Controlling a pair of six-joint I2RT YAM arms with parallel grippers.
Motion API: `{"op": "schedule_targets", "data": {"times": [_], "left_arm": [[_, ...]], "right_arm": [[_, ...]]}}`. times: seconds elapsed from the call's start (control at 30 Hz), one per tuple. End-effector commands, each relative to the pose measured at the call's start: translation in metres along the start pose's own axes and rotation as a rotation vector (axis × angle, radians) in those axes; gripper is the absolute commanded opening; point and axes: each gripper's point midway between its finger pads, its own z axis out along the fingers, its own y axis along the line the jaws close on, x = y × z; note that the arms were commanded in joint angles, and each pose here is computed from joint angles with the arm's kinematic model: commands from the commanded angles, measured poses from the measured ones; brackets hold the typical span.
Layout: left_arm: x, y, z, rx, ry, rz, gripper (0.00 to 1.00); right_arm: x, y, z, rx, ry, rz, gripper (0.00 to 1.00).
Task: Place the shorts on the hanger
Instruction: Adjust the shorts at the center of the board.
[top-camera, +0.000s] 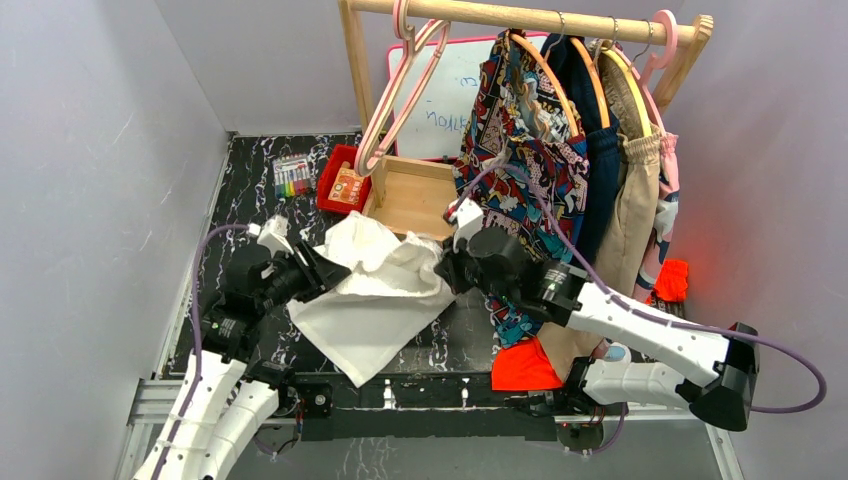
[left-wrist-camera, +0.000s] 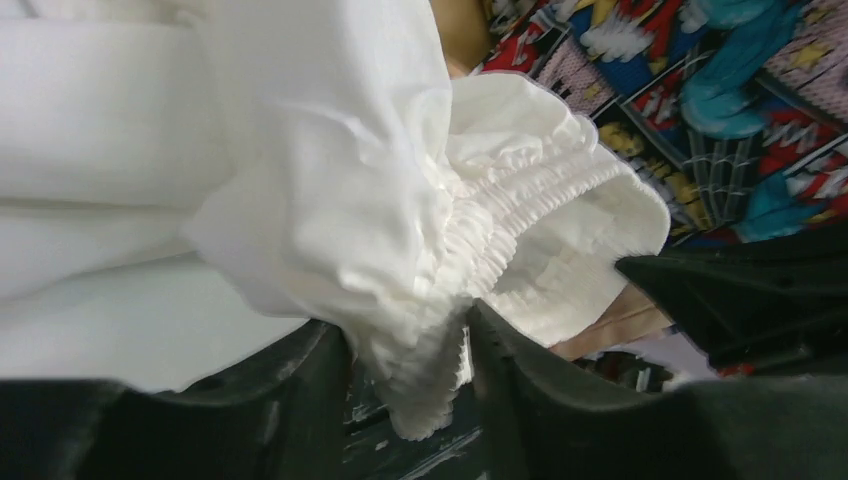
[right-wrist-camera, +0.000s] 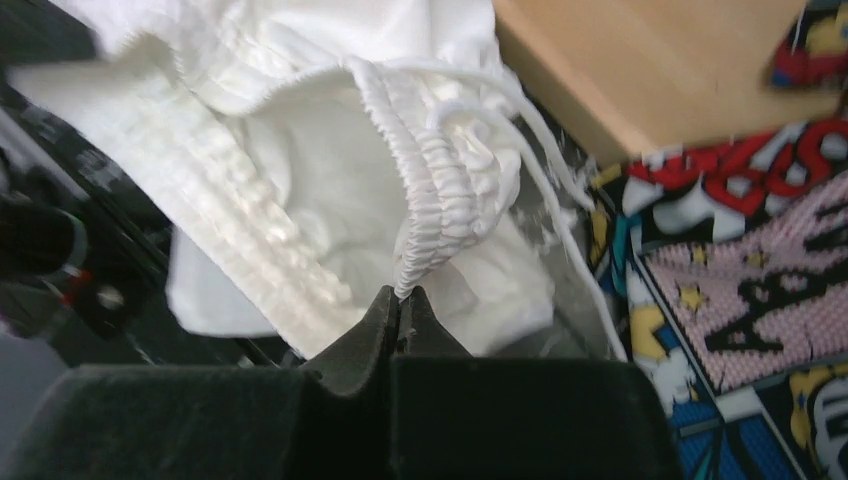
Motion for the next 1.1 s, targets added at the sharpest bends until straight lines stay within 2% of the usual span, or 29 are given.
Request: {"op": "schedule_targets", "data": {"times": [0.0, 0.03, 0.07, 0.17, 0.33, 0.43, 0.53, 0.73, 1.07], "left_arm": [[0.02, 0.024, 0.004, -0.057, 0.04, -0.006, 0.64], [0.021, 0.027, 0.003, -0.068, 0.044, -0.003, 0.77], [0.022, 0.03, 0.002, -0.083, 0.044, 0.0, 0.86], [0.019, 0.031, -0.001, -0.101, 0.039, 0.042, 0.97], [0.012, 0.016, 0.001, -0.039, 0.054, 0.15, 0.98], [0.016, 0.013, 0.011, -0.015, 0.113, 0.191, 0.98], [0.023, 0.017, 0.029, -0.062, 0.177, 0.227, 0.98], [0.059, 0.005, 0.055, -0.157, 0.232, 0.439, 0.98], [0.103, 0.026, 0.045, -0.298, 0.258, 0.61, 0.94]], "right_arm": [[0.075, -0.036, 0.002, 0.125, 0.179, -0.039, 0.0], [0.082, -0.038, 0.001, 0.13, 0.19, -0.033, 0.0], [0.085, -0.04, 0.0, 0.133, 0.191, -0.028, 0.0], [0.083, -0.043, -0.002, 0.146, 0.175, -0.028, 0.0], [0.08, -0.048, -0.002, 0.176, 0.155, -0.031, 0.0], [0.077, -0.05, 0.001, 0.19, 0.127, -0.01, 0.0], [0.073, -0.05, 0.009, 0.199, 0.096, 0.01, 0.0], [0.071, -0.066, 0.028, 0.258, 0.108, 0.054, 0.0], [0.076, -0.081, 0.016, 0.264, 0.097, 0.114, 0.0]]}}
